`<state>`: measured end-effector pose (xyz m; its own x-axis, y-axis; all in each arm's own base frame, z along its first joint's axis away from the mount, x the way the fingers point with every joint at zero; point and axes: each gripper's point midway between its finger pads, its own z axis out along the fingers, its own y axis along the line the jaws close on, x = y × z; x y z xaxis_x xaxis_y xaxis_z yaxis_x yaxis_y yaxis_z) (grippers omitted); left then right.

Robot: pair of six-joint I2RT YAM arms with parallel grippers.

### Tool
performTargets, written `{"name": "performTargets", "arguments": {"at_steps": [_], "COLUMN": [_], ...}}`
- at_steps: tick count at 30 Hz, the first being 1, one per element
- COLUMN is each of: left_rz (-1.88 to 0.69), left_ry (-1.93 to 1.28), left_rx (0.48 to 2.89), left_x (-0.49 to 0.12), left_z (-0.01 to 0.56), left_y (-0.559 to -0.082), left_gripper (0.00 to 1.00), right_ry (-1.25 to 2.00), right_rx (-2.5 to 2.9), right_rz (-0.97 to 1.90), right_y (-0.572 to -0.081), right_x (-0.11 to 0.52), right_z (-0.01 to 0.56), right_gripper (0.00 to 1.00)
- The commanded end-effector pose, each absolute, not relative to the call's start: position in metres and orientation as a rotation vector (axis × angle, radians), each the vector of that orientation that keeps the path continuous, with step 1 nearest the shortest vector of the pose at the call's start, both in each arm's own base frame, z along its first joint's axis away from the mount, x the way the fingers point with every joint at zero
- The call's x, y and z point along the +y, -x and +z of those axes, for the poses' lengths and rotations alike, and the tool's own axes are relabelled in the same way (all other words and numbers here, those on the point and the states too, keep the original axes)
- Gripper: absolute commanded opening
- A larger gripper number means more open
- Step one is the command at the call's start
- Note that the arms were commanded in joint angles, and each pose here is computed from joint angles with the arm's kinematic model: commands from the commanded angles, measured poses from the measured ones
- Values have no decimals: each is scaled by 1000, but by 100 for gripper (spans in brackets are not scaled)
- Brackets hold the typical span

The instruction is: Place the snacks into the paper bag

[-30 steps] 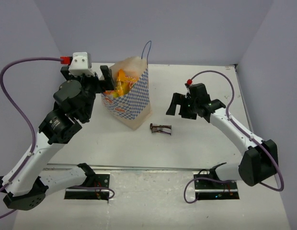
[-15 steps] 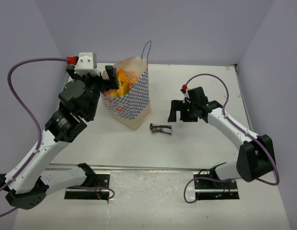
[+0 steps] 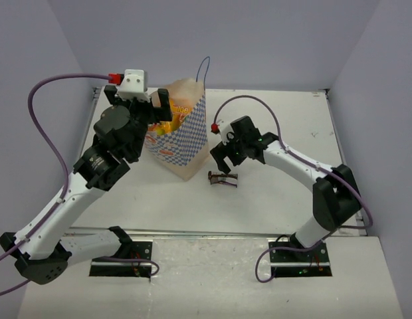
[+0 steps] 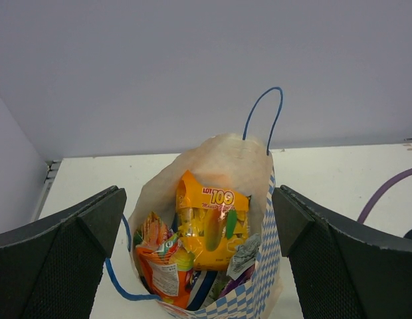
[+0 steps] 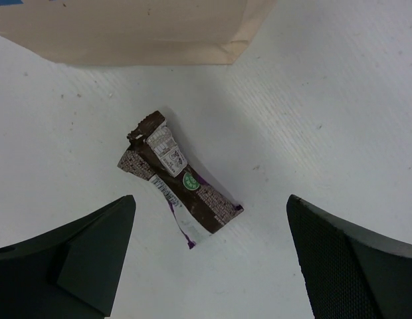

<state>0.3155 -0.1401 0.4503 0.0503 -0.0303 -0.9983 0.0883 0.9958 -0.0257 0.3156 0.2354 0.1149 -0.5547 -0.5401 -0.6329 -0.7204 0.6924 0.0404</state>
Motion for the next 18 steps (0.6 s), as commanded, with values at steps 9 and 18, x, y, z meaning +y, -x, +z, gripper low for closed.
{"name": "performTargets", "arguments": {"at_steps": [9,18], "left_rz": [-106,-81], "left_ry": [-15,-6], "left_rx": [1463,1463], "left_x": [-133,-128], "left_z": [462,463], "left_y": [-310,-309], "left_gripper": [100,100], "right_ry": [1112,1180], "right_rx": [2267,2285], "right_rz": [421,541], "right_y": [-321,-299], "right_x": [262,278], "right_z": [95,80], "right_gripper": [99,95]}}
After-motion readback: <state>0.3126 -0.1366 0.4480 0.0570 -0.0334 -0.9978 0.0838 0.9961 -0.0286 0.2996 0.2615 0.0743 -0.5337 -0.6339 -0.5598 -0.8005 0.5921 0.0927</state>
